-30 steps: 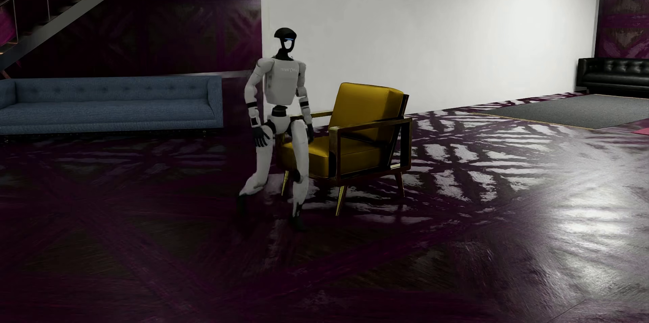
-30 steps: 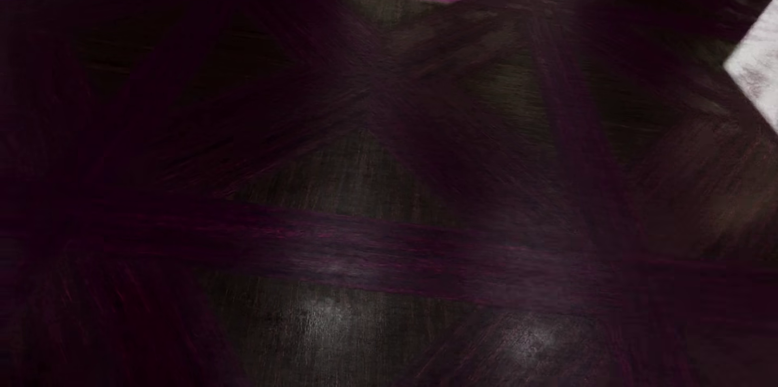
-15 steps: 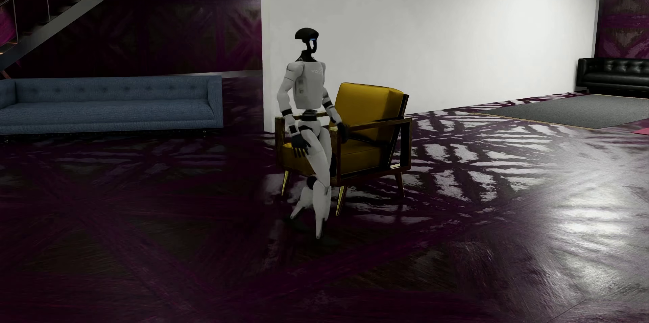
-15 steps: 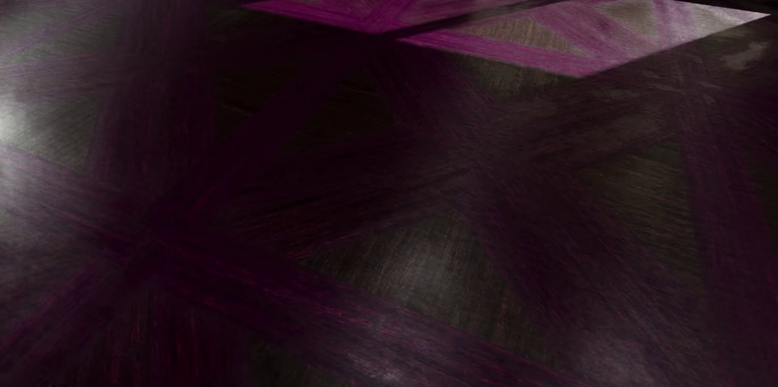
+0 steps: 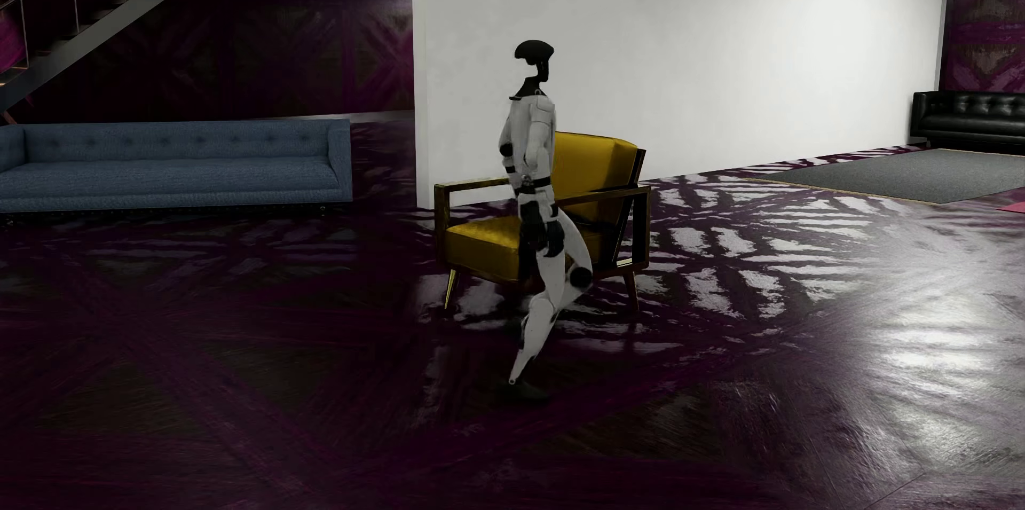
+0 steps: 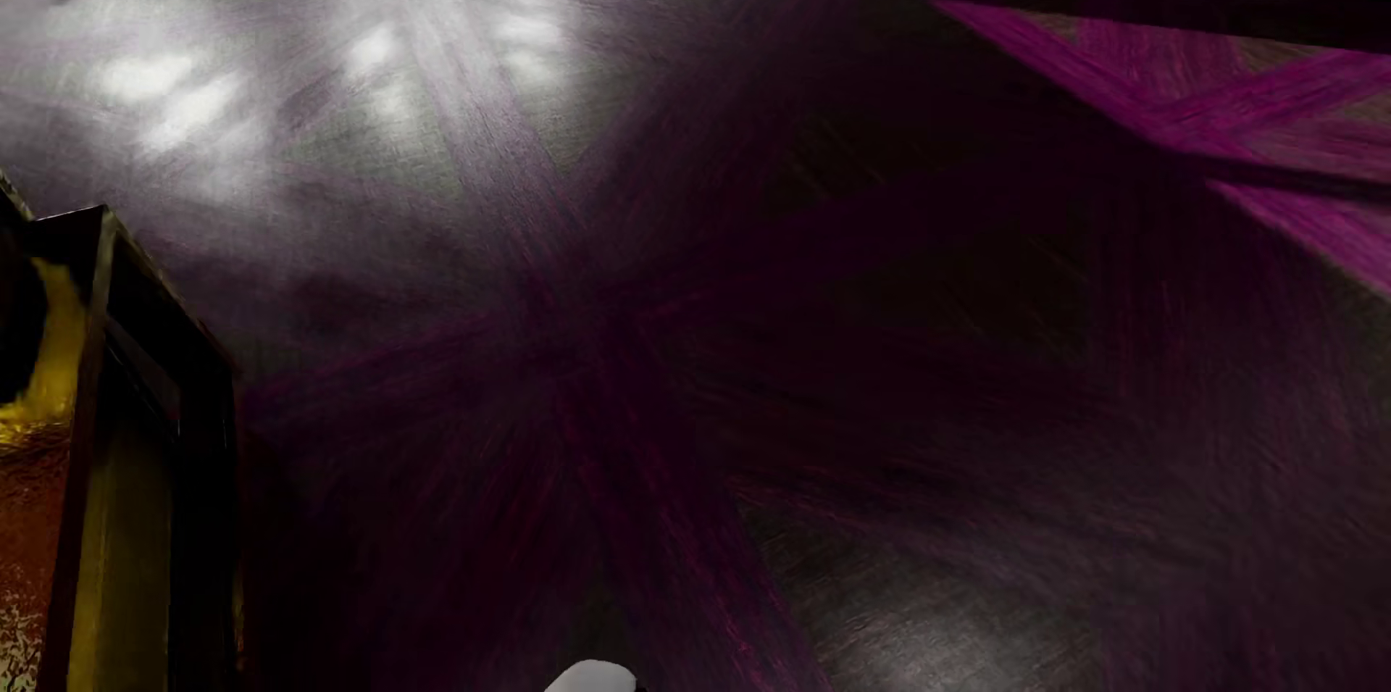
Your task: Avoid the armchair
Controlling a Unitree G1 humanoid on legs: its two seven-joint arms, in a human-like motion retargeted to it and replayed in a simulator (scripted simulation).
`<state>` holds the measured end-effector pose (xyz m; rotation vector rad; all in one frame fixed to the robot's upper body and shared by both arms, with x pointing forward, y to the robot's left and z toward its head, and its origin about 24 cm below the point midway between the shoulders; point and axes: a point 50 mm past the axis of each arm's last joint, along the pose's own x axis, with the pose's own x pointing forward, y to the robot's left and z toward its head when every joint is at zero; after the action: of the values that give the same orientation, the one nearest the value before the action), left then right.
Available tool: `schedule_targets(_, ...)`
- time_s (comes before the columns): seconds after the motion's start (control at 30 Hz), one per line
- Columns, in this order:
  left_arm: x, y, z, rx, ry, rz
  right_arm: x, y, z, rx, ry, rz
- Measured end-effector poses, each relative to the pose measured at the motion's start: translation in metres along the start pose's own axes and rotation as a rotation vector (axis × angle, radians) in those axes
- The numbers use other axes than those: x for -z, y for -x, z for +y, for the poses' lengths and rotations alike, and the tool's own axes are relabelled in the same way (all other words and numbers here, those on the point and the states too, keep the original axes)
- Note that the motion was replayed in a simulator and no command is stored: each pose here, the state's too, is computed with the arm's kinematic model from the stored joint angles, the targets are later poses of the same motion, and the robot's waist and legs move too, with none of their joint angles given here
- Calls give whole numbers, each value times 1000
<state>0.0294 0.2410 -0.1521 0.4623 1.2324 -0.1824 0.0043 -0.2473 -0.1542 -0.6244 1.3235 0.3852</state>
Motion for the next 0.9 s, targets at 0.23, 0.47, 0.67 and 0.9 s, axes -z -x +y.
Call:
schedule_targets(0.23,-18,-4,3,-3,-16,-55,-8,2,-56,155,-54,-20)
schedule_targets(0.47,29,1,10,2,-89,149,-51,-3,-43,140,-138,-175)
schedule_targets(0.67,-10,-3,27,-47,-75,-10,-73,1,-9,45,-94,-279)
schedule_targets(0.9,-69,-6,53,-119,-71,-198,-71,3,-38,117,-72,-274)
